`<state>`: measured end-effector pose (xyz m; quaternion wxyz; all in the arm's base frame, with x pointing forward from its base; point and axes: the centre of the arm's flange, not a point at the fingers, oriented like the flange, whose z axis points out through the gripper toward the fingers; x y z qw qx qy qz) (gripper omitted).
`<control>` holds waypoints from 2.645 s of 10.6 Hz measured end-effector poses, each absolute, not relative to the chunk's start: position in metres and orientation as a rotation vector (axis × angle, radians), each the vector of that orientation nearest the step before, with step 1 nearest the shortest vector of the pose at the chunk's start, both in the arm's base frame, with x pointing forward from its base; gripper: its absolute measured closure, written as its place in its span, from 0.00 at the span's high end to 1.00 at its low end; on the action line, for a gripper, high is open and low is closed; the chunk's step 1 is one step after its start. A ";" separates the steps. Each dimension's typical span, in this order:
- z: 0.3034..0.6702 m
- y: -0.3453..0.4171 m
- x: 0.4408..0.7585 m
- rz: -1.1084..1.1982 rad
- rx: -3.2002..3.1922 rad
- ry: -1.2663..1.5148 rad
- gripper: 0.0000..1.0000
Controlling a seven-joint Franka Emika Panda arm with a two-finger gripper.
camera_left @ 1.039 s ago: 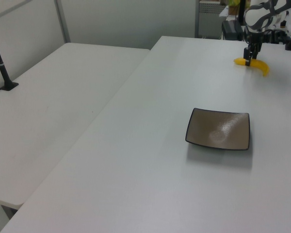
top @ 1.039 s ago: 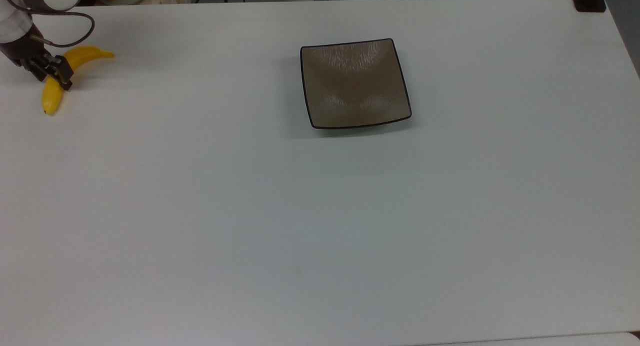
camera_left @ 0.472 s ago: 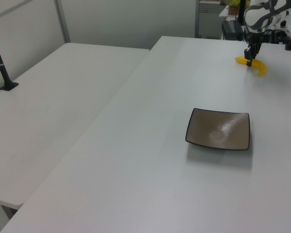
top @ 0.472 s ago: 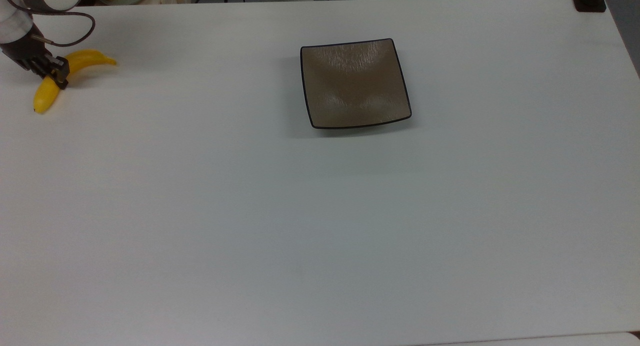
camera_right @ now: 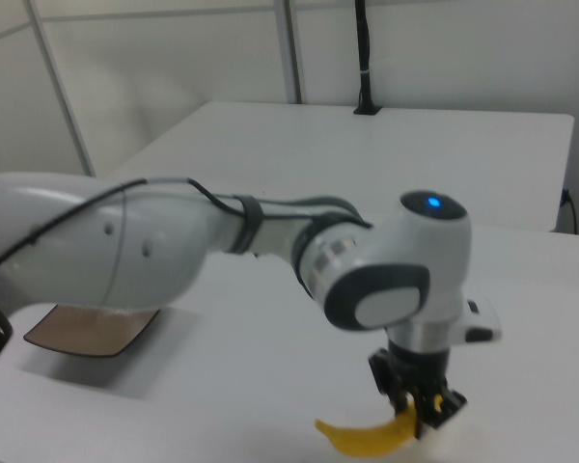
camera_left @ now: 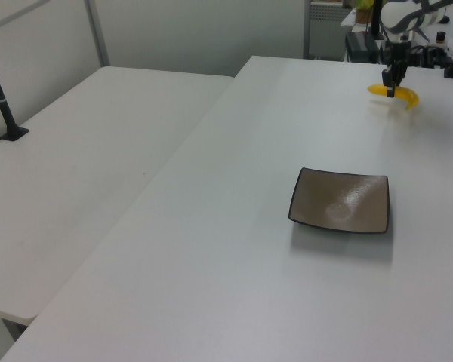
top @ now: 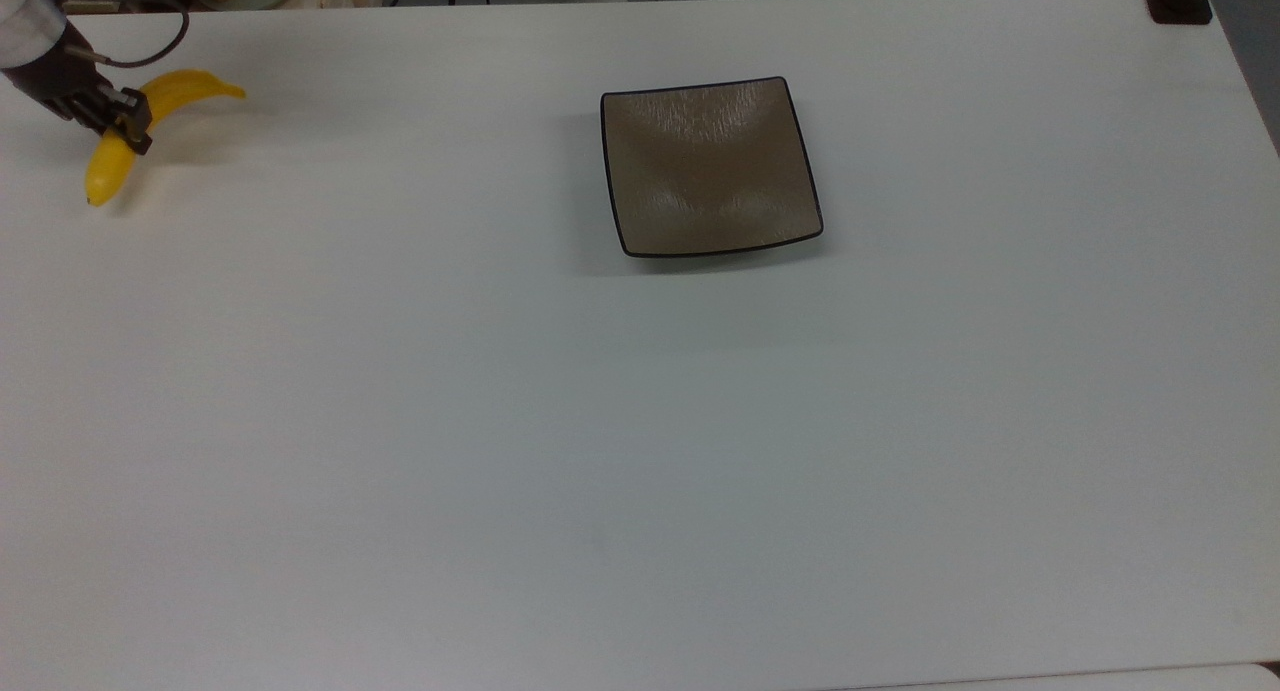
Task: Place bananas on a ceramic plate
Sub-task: 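Lift the banana and carry it over the brown square plate, then lower the banana onto the plate and open the gripper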
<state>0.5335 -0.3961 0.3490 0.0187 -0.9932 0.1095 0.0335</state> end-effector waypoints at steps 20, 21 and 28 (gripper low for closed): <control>0.436 0.031 0.571 0.239 -2.698 -0.101 0.33; 0.424 0.049 0.574 0.222 -2.716 -0.072 0.33; 0.366 0.122 0.568 0.266 -2.757 -0.069 0.33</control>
